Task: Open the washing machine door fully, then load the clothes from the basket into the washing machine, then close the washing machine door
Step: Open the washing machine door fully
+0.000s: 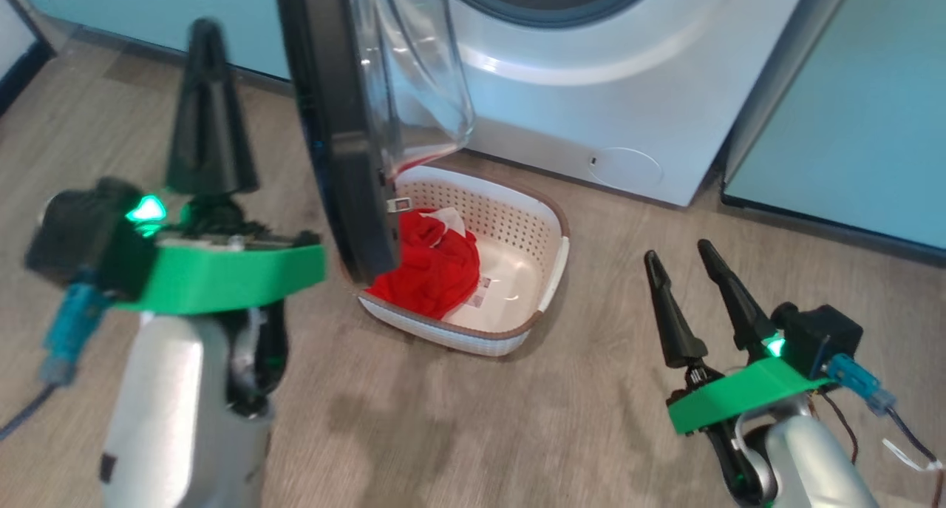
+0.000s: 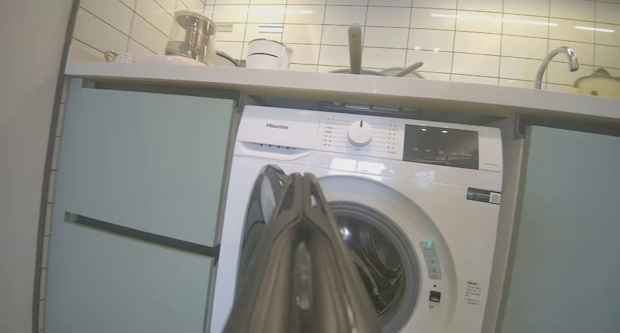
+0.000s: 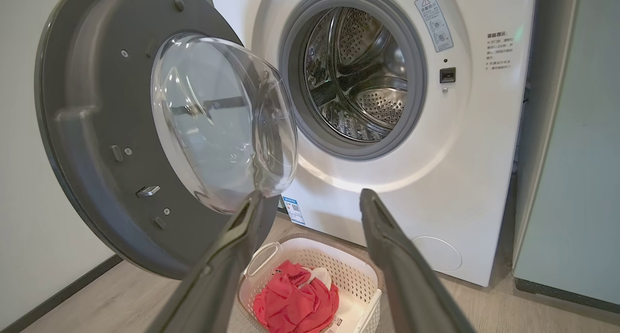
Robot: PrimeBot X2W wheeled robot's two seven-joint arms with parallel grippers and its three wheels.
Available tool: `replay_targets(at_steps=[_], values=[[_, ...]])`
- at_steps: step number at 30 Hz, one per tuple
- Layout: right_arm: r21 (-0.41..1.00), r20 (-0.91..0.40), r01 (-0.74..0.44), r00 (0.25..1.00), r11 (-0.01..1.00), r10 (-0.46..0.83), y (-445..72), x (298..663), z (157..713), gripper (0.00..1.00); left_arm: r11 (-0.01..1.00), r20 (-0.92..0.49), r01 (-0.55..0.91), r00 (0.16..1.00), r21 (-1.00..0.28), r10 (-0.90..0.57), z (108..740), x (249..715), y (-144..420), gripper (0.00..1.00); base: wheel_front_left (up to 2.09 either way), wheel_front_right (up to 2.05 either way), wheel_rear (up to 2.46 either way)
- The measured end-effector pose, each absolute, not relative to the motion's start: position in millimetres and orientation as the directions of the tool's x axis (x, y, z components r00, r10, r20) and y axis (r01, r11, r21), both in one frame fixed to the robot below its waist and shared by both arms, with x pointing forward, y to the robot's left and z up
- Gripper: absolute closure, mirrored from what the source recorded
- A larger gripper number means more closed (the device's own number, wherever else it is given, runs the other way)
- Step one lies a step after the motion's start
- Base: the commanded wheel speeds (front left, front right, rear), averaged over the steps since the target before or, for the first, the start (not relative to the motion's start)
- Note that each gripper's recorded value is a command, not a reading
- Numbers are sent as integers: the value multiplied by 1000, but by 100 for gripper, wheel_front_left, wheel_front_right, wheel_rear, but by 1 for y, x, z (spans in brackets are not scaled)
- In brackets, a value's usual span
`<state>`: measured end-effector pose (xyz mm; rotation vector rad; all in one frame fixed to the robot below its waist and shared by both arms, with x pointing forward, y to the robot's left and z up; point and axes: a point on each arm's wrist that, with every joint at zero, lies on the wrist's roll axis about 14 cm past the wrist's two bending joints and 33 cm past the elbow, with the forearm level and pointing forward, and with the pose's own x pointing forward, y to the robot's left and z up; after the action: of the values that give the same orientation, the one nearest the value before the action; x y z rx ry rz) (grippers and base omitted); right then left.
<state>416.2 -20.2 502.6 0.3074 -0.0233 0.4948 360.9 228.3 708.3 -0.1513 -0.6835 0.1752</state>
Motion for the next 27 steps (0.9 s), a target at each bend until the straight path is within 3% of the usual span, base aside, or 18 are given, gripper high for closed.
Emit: replay_targets(at_steps=[4,9,15,27], values=[[284,102,-461,887,841,451,-25,420,504,0,990,584,-41,804,-136,114,695,379,197,100,0,0,0],[291,91,-438,898,851,431,-32,426,499,0,990,441,46,897,-132,17,642,405,163,100,0,0,0],[292,73,-414,908,862,412,-40,432,490,0,973,278,51,960,-225,15,587,424,158,100,0,0,0],[295,81,-416,908,860,411,-38,440,491,0,969,88,-15,995,-247,38,524,425,167,100,0,0,0]])
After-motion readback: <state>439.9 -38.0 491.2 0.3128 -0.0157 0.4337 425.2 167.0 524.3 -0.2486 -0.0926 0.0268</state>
